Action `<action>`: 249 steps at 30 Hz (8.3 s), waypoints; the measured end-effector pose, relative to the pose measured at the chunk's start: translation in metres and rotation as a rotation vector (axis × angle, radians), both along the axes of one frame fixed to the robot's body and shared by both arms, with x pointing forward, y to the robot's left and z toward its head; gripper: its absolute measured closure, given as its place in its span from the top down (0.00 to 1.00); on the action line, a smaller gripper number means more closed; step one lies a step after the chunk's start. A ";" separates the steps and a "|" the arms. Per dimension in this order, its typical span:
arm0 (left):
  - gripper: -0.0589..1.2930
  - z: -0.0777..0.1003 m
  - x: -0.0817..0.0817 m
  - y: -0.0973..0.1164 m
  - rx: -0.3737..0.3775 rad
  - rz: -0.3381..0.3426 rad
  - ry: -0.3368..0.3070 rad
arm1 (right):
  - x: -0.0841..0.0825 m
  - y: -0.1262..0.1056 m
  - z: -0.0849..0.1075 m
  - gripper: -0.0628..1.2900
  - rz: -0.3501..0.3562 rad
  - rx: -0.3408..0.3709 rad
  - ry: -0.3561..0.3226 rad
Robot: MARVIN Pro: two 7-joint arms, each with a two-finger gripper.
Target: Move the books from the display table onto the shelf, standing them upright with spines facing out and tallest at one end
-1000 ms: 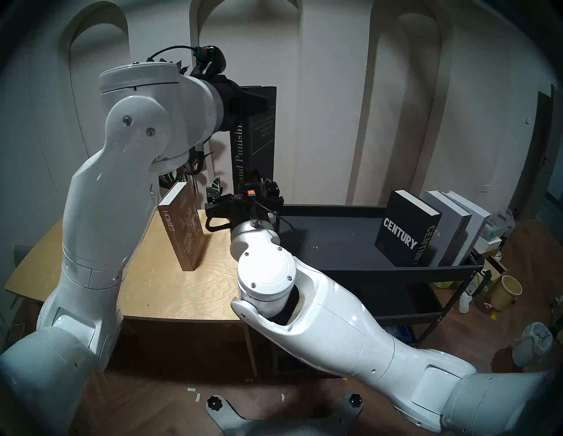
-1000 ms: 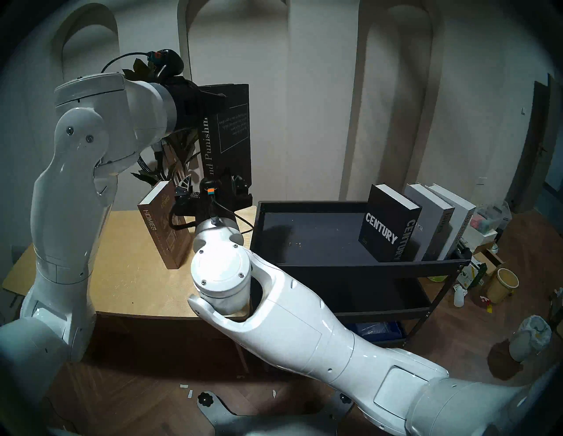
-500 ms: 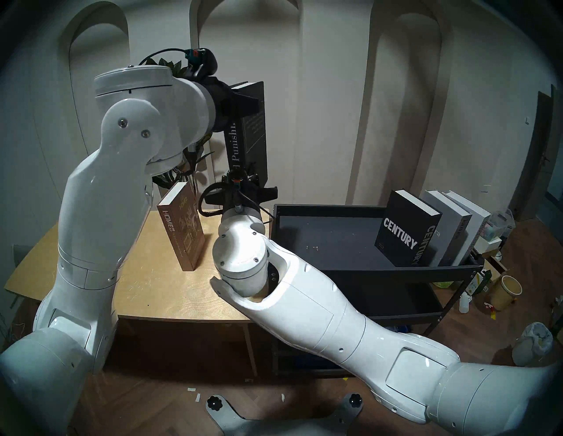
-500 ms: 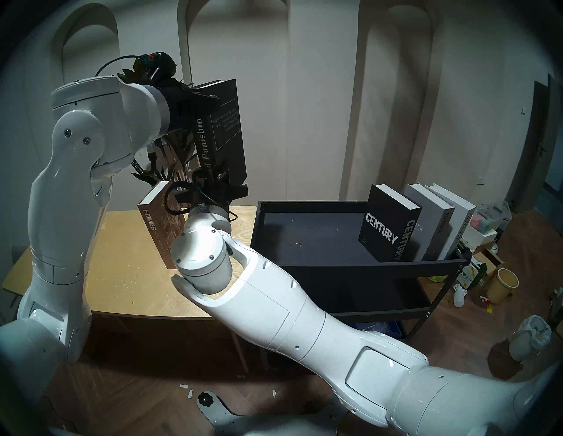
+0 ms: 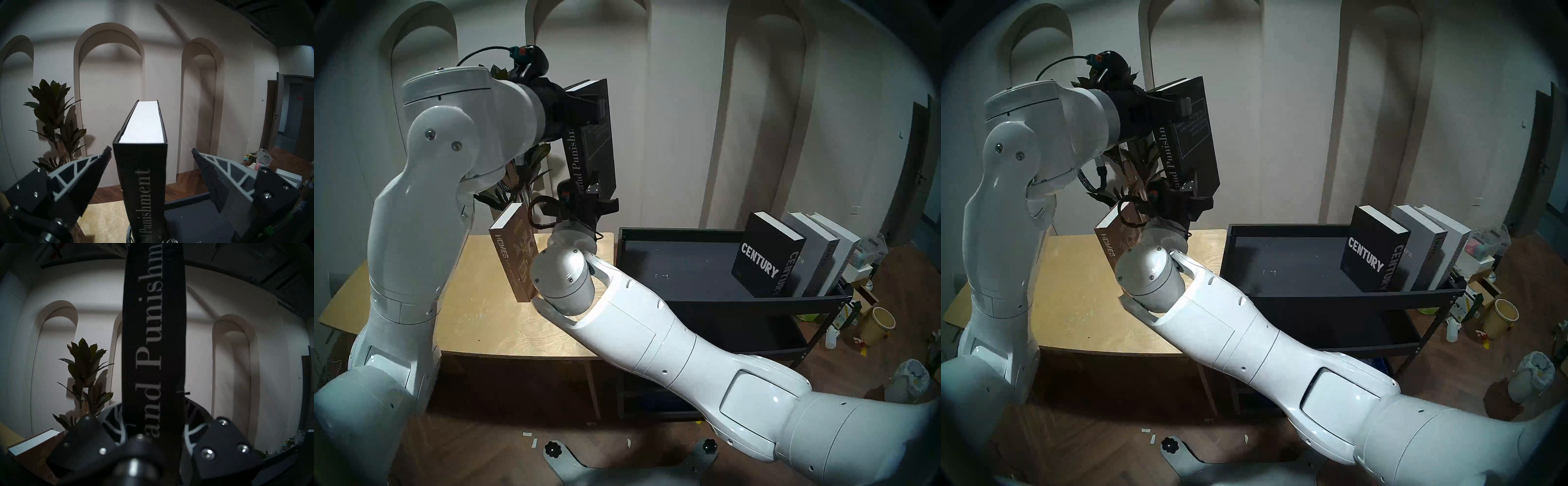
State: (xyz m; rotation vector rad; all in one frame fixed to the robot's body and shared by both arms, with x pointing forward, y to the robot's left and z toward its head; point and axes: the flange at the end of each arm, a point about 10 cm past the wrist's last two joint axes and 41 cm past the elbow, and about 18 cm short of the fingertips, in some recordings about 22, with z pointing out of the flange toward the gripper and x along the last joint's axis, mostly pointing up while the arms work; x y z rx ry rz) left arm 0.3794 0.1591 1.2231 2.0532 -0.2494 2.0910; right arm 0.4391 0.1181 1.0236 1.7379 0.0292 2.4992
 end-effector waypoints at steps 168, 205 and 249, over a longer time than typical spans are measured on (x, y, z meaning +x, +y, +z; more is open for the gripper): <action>0.96 -0.142 0.028 0.283 0.105 0.793 -0.190 | -0.013 -0.389 -0.119 0.34 0.288 -0.043 0.278; 0.96 -0.140 0.036 0.284 0.110 0.754 -0.222 | -0.049 -0.403 -0.168 0.34 0.270 -0.031 0.324; 0.96 -0.132 0.038 0.280 0.102 0.737 -0.245 | -0.045 -0.407 -0.159 0.95 0.239 -0.050 0.290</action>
